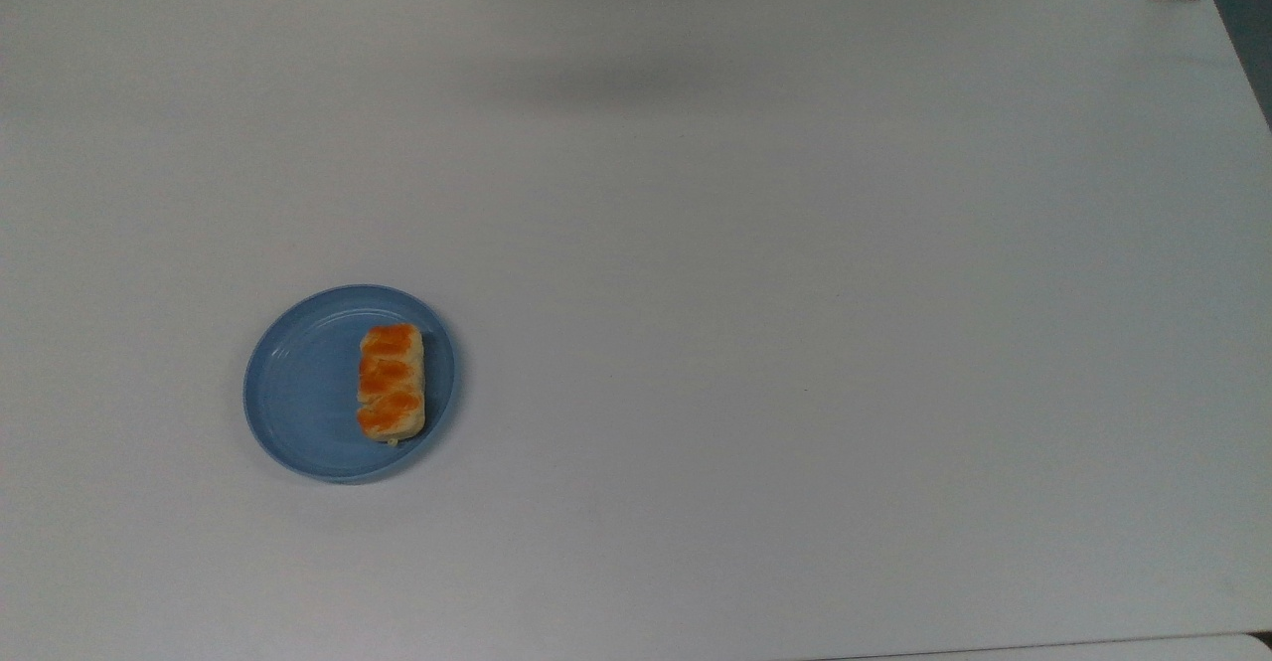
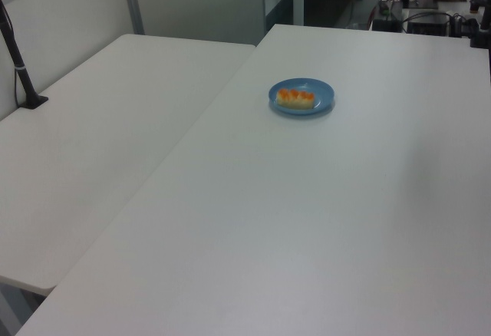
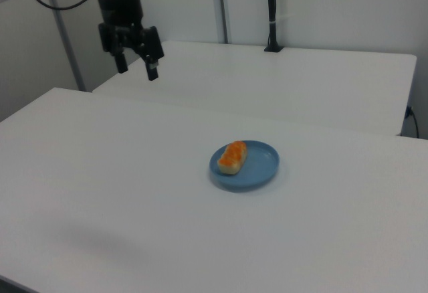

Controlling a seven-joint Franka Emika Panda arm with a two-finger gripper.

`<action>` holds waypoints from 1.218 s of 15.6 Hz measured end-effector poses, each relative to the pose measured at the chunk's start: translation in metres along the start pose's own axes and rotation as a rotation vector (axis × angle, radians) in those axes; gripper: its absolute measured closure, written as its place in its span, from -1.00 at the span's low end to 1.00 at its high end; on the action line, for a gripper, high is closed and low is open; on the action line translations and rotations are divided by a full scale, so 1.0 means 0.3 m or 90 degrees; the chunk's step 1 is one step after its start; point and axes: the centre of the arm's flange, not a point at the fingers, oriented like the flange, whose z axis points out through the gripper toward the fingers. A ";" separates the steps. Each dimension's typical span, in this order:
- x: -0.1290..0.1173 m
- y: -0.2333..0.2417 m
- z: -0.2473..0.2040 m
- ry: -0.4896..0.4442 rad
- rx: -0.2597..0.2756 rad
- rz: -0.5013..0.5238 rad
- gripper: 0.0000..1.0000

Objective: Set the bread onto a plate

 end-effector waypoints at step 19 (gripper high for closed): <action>0.066 -0.029 0.085 0.081 0.001 -0.025 -1.00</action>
